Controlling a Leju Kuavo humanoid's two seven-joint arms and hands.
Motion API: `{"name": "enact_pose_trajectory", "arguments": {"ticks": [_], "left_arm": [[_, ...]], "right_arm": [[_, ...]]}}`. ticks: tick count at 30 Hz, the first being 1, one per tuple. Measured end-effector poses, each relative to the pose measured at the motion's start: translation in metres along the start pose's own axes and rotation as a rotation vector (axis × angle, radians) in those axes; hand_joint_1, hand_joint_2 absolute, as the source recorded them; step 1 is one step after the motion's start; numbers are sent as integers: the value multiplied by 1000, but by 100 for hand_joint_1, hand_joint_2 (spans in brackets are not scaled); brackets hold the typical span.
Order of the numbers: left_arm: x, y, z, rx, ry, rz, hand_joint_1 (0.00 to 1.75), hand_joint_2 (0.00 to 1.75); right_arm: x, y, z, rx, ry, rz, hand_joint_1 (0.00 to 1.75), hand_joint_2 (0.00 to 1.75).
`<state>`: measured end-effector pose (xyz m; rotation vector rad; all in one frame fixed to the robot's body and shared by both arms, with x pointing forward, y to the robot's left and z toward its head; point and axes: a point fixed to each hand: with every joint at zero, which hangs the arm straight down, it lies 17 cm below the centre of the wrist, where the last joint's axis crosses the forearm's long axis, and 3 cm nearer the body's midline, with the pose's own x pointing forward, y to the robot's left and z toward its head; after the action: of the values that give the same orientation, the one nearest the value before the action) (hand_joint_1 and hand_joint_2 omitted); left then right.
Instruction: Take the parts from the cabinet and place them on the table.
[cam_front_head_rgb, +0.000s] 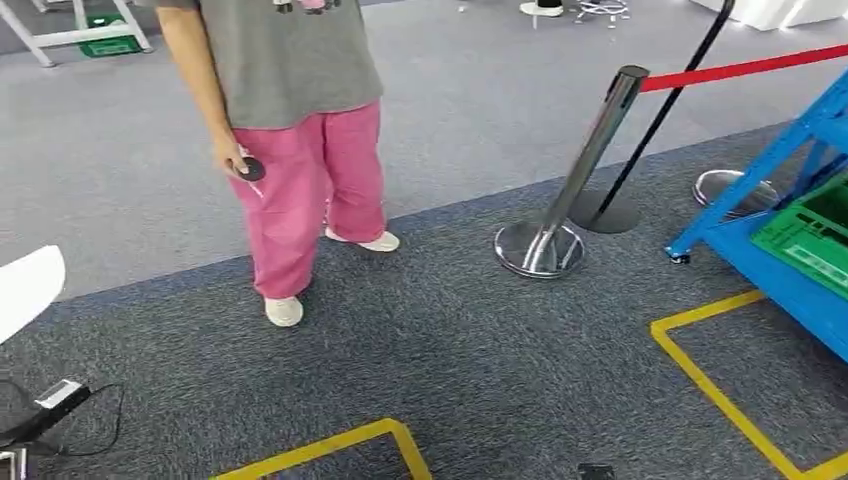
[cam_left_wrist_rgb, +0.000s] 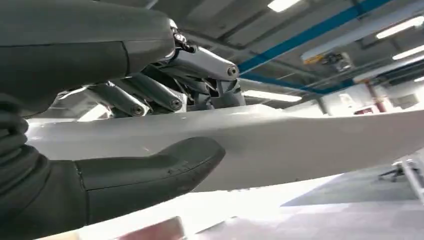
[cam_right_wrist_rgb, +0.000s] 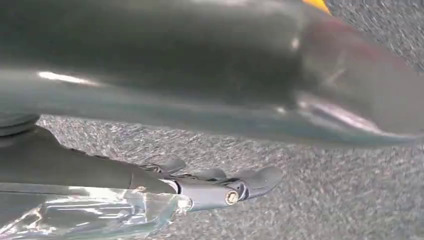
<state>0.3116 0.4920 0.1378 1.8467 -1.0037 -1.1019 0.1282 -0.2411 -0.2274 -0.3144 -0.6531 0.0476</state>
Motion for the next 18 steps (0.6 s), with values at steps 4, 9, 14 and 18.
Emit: {"name": "enact_pose_trajectory", "arguments": {"ticks": [4,9,14,18], "left_arm": [[1,0,0,1,6,4,175,175],[2,-1,2,3,-1,7,175,175],[12,1,-1,14,-41,24,175,175],[6,0,-1,12,-33,26,175,175]], "right_arm": [[-1,0,0,0,6,0,0,0],[0,0,-1,0,5,-1,0,0],[-1,0,0,-1,5,-3,0,0],[-1,1,0,0,5,-6,0,0]]}}
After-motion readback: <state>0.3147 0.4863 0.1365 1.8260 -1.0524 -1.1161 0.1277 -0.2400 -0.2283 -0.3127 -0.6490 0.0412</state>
